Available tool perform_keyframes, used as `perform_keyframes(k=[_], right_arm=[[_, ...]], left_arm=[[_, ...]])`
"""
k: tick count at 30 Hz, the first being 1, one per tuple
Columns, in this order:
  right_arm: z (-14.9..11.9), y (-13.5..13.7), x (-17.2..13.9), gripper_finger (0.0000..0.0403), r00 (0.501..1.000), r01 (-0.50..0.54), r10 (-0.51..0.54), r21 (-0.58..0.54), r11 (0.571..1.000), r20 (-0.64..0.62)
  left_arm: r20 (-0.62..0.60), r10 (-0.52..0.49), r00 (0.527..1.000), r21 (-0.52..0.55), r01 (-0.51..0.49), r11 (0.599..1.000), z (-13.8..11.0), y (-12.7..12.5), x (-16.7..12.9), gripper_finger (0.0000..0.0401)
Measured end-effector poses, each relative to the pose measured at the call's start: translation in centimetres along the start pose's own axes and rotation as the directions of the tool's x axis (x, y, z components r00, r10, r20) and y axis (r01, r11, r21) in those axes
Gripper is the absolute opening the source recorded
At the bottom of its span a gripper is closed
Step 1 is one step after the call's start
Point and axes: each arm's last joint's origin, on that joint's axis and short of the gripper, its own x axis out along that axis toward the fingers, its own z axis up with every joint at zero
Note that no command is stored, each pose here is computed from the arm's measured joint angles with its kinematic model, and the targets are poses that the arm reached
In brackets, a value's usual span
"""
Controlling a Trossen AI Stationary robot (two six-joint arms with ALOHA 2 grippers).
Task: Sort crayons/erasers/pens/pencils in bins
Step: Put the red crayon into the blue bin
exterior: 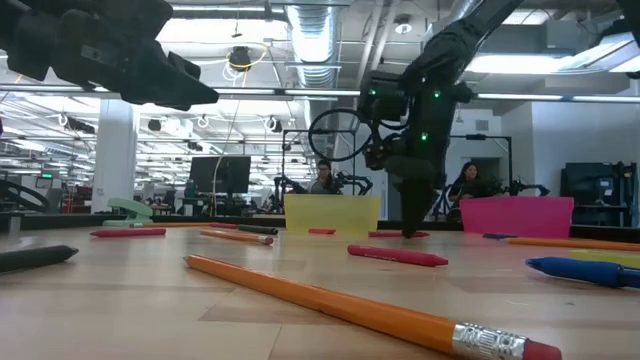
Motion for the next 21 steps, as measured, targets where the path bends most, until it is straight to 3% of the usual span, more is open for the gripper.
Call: perform_keyframes(k=[12, 21], right_arm=[[-0.3, 3.5, -3.6, 0.004, 0.999, 0.002, -0.002, 0.017, 1.0, -0.032], [-4.9, 7.5, -9.4, 0.004, 0.996, 0.036, -0.032, 0.057, 0.998, -0.084]], left_arm=[[0.0, 0.0, 1.0, -0.001, 0.0, 1.0, 0.0, 0.0, 0.0, 0.0004], [0.0, 0.0, 1.0, 0.0, 0.0, 1.0, 0.0, 0.0, 0.0, 0.0004]])
